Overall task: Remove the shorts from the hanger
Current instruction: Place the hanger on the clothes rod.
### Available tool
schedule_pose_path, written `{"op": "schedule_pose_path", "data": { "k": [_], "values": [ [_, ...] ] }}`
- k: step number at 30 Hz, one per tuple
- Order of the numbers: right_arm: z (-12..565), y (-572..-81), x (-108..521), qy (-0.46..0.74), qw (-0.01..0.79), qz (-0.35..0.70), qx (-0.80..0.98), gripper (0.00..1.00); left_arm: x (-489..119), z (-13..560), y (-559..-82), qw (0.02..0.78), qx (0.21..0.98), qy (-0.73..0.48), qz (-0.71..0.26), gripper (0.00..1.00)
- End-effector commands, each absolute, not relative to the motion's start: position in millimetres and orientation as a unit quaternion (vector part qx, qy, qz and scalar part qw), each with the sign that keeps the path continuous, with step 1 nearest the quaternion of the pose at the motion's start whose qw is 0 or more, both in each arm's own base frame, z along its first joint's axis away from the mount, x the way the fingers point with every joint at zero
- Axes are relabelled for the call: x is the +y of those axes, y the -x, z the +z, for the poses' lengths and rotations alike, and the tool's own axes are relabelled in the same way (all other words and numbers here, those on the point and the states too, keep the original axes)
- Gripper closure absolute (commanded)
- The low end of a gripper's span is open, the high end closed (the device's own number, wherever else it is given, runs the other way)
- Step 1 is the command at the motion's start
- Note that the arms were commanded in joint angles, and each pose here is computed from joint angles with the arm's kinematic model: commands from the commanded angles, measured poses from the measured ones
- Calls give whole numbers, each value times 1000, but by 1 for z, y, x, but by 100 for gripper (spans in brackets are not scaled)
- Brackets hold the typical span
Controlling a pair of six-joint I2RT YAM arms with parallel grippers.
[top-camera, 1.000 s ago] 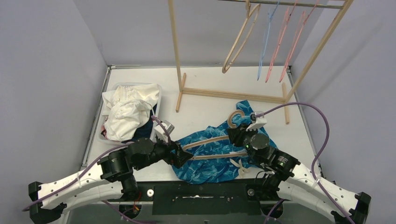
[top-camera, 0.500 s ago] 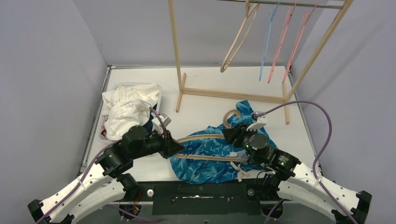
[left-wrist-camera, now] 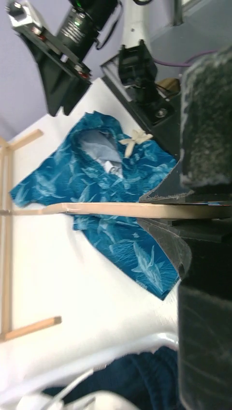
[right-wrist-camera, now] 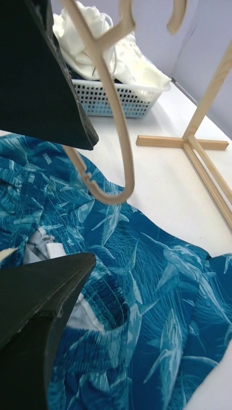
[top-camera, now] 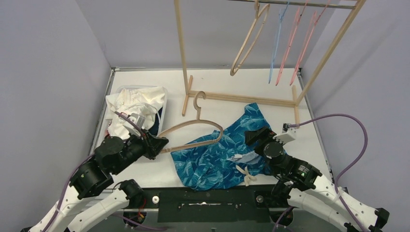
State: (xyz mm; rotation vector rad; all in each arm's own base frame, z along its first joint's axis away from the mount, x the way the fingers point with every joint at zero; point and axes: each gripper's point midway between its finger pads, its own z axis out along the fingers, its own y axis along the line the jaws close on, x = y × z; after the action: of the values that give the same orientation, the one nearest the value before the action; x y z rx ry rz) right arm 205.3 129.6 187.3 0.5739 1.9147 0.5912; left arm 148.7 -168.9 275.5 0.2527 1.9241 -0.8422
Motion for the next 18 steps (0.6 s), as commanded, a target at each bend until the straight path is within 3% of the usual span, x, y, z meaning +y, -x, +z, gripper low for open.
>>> {"op": "schedule_pose_path", "data": {
  "k": [1, 5, 18],
  "values": [
    [198, -211, 116, -217, 550, 219, 776, 16, -142, 311, -162, 554, 768, -51, -318, 100],
    [210, -213, 130, -191, 558, 253, 767, 14, -140, 320, -164, 567, 759, -46, -317, 100],
    [184, -214, 114, -225, 544, 200, 783, 12, -131, 420, -171, 687, 652, -88, -308, 100]
  ]
}}
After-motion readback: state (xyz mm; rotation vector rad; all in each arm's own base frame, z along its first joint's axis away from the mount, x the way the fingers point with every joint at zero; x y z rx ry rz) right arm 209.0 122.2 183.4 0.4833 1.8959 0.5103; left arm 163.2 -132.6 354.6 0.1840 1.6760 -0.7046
